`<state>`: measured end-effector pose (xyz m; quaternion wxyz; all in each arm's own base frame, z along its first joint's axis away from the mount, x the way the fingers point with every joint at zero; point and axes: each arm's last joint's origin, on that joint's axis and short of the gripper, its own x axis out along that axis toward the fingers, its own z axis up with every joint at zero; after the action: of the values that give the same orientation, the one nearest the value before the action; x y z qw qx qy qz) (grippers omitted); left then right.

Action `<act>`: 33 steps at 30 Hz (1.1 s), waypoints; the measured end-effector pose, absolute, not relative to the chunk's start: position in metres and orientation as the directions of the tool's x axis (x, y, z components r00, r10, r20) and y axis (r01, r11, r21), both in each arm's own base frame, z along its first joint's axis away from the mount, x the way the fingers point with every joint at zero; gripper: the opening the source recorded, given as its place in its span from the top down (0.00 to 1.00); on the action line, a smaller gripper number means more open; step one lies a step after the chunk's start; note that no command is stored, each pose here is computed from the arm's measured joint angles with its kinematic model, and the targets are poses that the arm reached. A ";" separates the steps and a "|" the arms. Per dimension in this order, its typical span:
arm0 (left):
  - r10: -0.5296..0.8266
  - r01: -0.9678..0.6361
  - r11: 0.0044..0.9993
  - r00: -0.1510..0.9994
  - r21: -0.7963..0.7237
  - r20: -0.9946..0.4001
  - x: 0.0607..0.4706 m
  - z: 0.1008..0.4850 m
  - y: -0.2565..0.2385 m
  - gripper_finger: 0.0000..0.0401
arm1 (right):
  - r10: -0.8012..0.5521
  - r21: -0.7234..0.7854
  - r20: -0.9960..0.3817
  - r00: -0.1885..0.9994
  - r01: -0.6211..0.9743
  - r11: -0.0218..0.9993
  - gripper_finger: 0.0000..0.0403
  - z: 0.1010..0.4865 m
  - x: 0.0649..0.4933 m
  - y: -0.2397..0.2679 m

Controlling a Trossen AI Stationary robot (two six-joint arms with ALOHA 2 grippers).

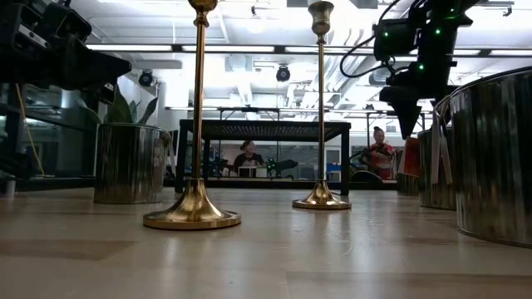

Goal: Pick & Place candle stick holders
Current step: Put the brown scented candle on the shelf

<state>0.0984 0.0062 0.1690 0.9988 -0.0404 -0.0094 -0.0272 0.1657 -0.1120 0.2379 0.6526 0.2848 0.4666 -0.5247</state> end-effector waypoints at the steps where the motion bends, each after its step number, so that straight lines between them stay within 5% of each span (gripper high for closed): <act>1: -0.054 0.055 0.995 0.998 -0.080 0.021 0.098 0.169 0.006 1.00 | -0.434 -0.123 -0.901 0.009 0.954 0.275 0.09 0.239 0.165 -0.111; 33: -0.053 0.055 0.995 0.998 -0.080 0.021 0.098 0.169 0.006 1.00 | -0.334 -0.145 -0.941 -0.062 0.962 0.232 0.09 0.212 0.175 -0.133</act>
<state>0.0984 0.0062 0.1689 0.9988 -0.0404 -0.0093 -0.0271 0.1751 -0.1334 0.2116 0.6077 0.3161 0.4967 -0.5331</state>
